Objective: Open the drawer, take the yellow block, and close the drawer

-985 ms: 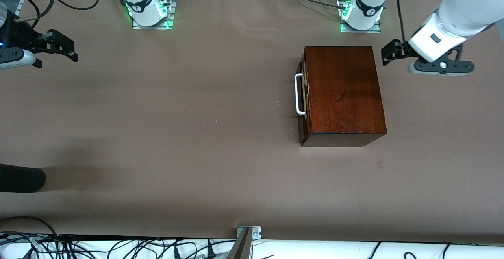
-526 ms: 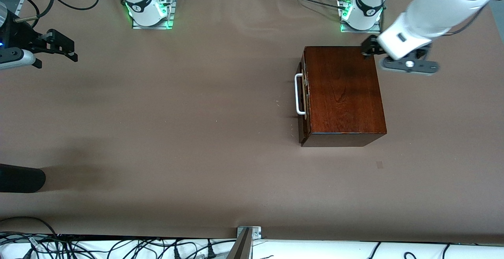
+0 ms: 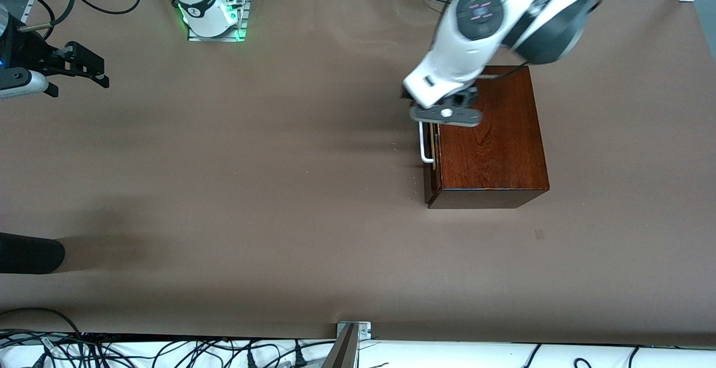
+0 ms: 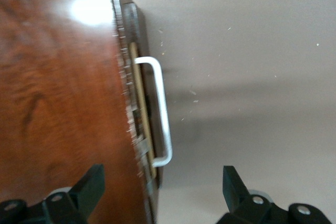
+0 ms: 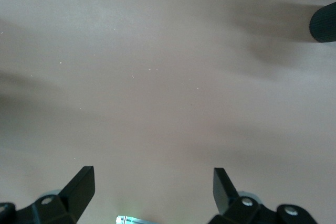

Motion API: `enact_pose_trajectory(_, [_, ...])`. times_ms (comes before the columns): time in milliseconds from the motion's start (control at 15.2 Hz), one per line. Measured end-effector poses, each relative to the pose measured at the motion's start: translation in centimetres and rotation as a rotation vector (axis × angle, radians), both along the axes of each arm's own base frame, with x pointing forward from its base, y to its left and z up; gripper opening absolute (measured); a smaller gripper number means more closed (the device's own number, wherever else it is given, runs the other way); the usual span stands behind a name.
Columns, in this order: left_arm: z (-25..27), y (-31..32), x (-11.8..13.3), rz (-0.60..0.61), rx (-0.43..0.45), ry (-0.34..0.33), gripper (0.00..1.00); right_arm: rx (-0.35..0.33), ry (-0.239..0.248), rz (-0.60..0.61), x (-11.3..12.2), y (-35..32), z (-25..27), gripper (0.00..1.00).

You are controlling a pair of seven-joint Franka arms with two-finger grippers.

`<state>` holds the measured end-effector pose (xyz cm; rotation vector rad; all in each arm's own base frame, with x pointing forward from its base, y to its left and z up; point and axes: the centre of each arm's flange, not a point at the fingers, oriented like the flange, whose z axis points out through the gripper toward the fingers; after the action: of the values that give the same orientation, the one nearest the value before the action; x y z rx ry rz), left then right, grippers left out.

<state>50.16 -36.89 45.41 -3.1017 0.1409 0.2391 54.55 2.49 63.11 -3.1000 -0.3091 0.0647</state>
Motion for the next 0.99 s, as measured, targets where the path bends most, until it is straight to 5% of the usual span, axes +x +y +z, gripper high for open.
enact_pose_trajectory(460, [-8.7, -6.5, -2.6, -0.045, 0.198, -0.072, 1.0, 0.0, 0.0, 0.0, 0.0, 0.0, 0.0, 1.0])
enact_pose_trajectory(985, [-12.7, -5.0, -2.0, -0.023, 0.23, -0.03, 1.0, 0.0, 0.0, 0.0, 0.0, 0.0, 0.0, 1.0])
